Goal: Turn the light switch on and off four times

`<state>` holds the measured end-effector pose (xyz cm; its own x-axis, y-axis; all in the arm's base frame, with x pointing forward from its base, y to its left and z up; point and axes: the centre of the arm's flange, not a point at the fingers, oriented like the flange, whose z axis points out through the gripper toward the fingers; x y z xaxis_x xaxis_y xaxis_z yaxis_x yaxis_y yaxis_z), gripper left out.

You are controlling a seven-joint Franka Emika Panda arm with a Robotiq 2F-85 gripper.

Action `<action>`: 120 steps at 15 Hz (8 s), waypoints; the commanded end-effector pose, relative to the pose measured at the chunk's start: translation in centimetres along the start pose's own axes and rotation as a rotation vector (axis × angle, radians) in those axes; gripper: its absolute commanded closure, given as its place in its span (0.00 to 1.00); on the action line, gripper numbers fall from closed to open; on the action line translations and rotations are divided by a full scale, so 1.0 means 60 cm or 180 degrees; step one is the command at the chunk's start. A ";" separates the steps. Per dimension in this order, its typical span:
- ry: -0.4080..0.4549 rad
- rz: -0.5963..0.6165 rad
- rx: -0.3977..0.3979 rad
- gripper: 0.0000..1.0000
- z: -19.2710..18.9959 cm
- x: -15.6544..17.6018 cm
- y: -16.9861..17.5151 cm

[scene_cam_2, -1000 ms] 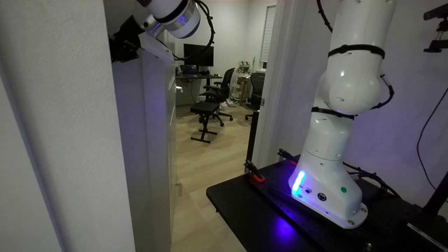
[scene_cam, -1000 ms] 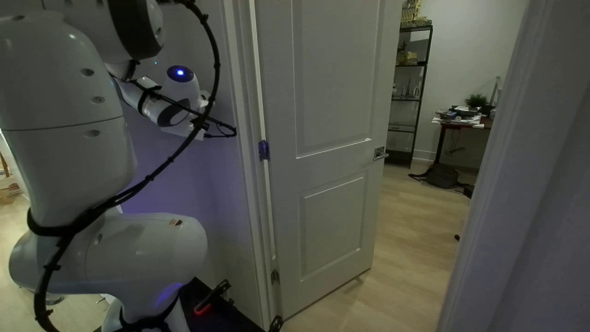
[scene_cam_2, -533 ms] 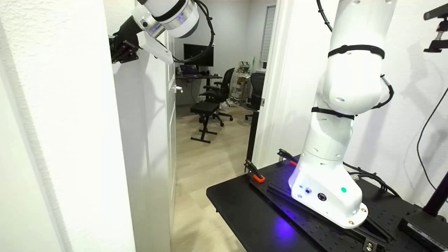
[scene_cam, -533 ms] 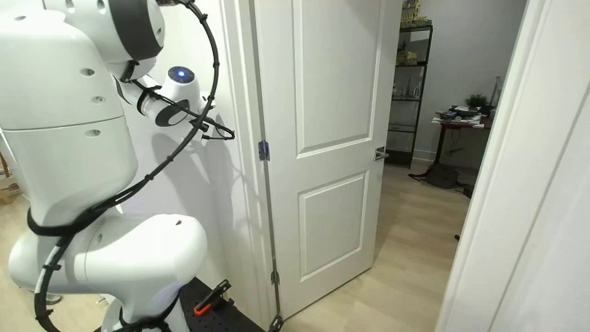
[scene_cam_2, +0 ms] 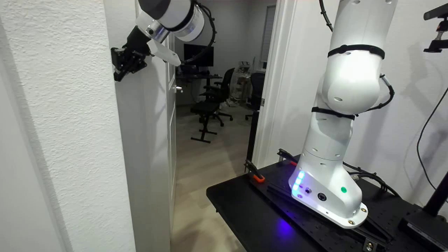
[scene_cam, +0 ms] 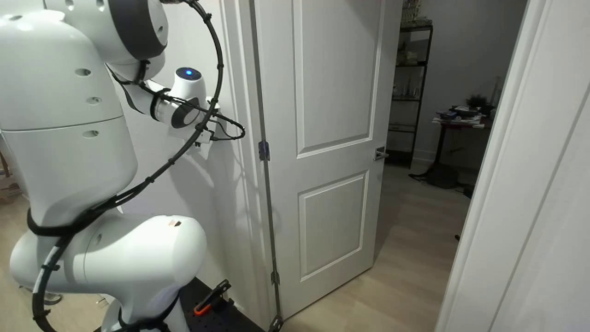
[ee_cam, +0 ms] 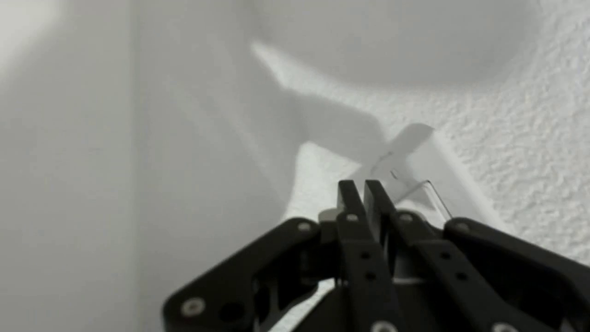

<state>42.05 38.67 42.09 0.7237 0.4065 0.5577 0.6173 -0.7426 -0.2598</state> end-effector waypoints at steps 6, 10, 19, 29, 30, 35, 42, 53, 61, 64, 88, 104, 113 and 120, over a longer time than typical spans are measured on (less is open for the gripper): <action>-0.0765 -0.0096 -0.0423 0.20 -0.189 -0.031 0.038; -0.1071 -0.0184 -0.0438 0.00 -0.284 -0.067 0.020; -0.1292 -0.0180 -0.0456 0.00 -0.386 -0.128 0.052; -0.0805 -0.0275 -0.0298 0.44 -0.367 -0.123 0.027; -0.0712 -0.0289 -0.0300 0.51 -0.364 -0.119 0.019; -0.0415 -0.0409 -0.0296 0.88 -0.347 -0.111 -0.022; -0.0228 -0.0506 -0.0250 1.00 -0.328 -0.115 -0.055; 0.0156 -0.0612 -0.0230 1.00 -0.211 -0.097 -0.080; 0.0314 -0.0624 -0.0286 1.00 -0.113 -0.083 -0.089; 0.0367 -0.0581 -0.0294 1.00 -0.087 -0.076 -0.090; 0.0557 -0.0515 -0.0304 1.00 0.037 -0.003 -0.062; 0.0130 -0.0519 -0.0291 0.72 0.026 -0.005 -0.037; -0.0591 -0.0260 -0.0465 0.05 -0.157 -0.061 -0.007; -0.0917 -0.0141 -0.0467 0.00 -0.278 -0.113 0.006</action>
<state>34.13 29.60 49.93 0.7668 0.5485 0.3334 0.6101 -0.7842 -0.1131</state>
